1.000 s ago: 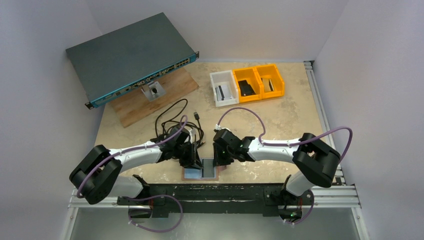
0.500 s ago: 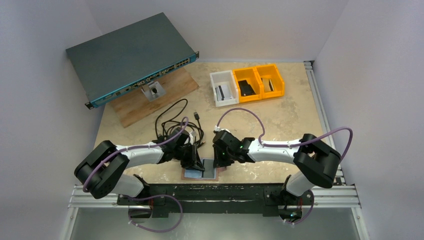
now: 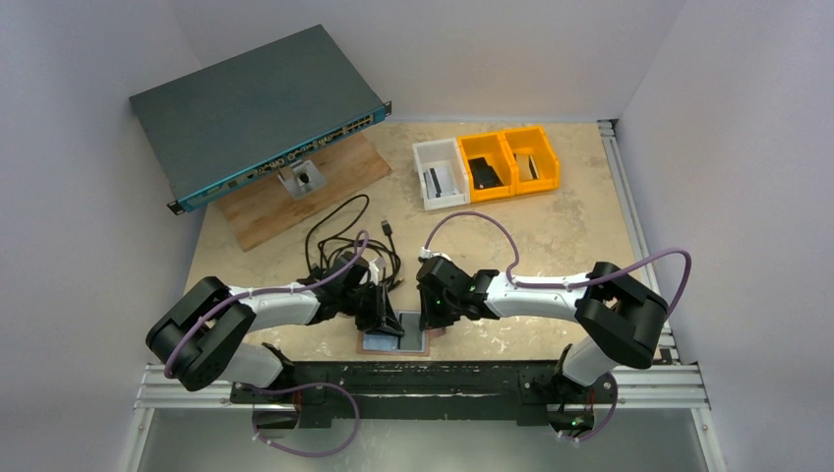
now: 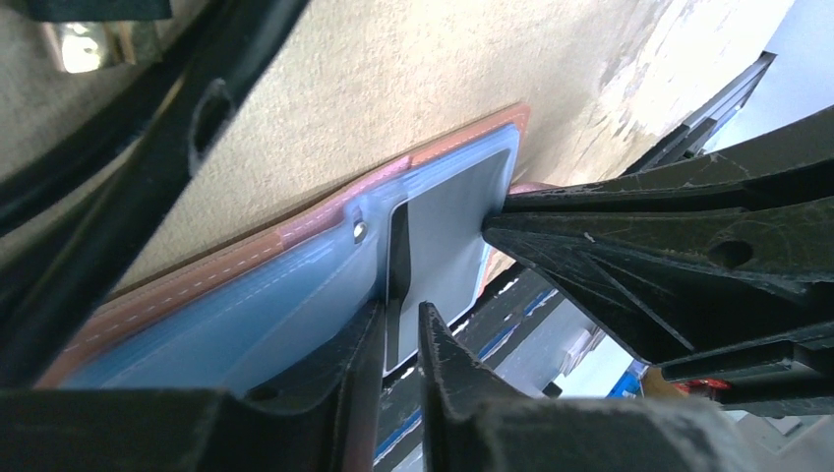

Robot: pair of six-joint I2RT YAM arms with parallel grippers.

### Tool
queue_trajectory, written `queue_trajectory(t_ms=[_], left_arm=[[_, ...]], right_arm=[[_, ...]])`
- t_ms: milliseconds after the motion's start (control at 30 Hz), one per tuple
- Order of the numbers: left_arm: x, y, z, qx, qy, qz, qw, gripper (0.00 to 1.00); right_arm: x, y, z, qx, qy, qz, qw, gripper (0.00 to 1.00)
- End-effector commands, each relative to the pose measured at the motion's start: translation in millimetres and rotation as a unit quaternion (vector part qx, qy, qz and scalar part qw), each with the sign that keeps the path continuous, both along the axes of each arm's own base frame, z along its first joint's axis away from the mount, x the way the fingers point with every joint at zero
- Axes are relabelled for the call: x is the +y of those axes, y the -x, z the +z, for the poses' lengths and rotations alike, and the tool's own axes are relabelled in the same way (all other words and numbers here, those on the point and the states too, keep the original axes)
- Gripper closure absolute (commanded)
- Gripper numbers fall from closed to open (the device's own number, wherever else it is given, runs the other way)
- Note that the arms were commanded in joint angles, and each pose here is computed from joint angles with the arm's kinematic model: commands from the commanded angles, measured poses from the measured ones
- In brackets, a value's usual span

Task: Take the credit cards out of the card holder
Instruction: Remove the credit card from the card holder.

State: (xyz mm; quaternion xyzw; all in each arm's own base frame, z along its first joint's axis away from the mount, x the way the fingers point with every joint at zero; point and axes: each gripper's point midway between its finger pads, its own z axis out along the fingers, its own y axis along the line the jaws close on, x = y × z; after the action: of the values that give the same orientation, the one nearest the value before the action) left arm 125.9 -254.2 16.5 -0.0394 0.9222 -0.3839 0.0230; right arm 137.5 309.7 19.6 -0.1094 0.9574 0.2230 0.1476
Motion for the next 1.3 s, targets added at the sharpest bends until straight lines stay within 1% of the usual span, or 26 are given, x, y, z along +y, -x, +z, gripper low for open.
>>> queue_trajectory(t_ms=[0, 133, 300, 467, 967, 1133, 1267], left_arm=[[-8.1, -3.9, -0.3, -0.023, 0.014, -0.006, 1.0, 0.96], [-11.5, -6.1, 7.7, -0.032, 0.02, -0.015, 0.999, 1.0], [-7.7, -7.4, 14.1, -0.037, 0.005, -0.017, 0.999, 1.0], [10.6, -5.2, 11.4, -0.037, -0.05, -0.01, 0.998, 1.0], [31.4, -4.7, 5.5, -0.042, -0.088, 0.0, 0.995, 1.0], [37.4, -7.5, 16.7, -0.059, -0.086, -0.001, 0.995, 1.0], [48.0, -9.2, 21.1, -0.071, -0.102, -0.005, 0.992, 1.0]], right_arm=[[17.8, 7.8, -4.9, 0.011, -0.016, 0.02, 1.0, 0.95], [19.5, 6.7, -3.1, 0.009, -0.019, 0.02, 1.0, 0.94], [13.6, 9.9, -9.1, 0.021, -0.008, 0.011, 1.0, 0.94], [-1.0, 4.8, -15.4, 0.023, 0.008, -0.019, 1.0, 0.92], [-20.6, 3.2, -24.0, 0.03, 0.016, -0.045, 0.998, 0.92], [-20.1, 1.3, -20.3, 0.025, 0.011, -0.046, 0.999, 0.92], [-15.2, -2.5, -12.2, 0.018, 0.0, -0.045, 0.999, 0.9]])
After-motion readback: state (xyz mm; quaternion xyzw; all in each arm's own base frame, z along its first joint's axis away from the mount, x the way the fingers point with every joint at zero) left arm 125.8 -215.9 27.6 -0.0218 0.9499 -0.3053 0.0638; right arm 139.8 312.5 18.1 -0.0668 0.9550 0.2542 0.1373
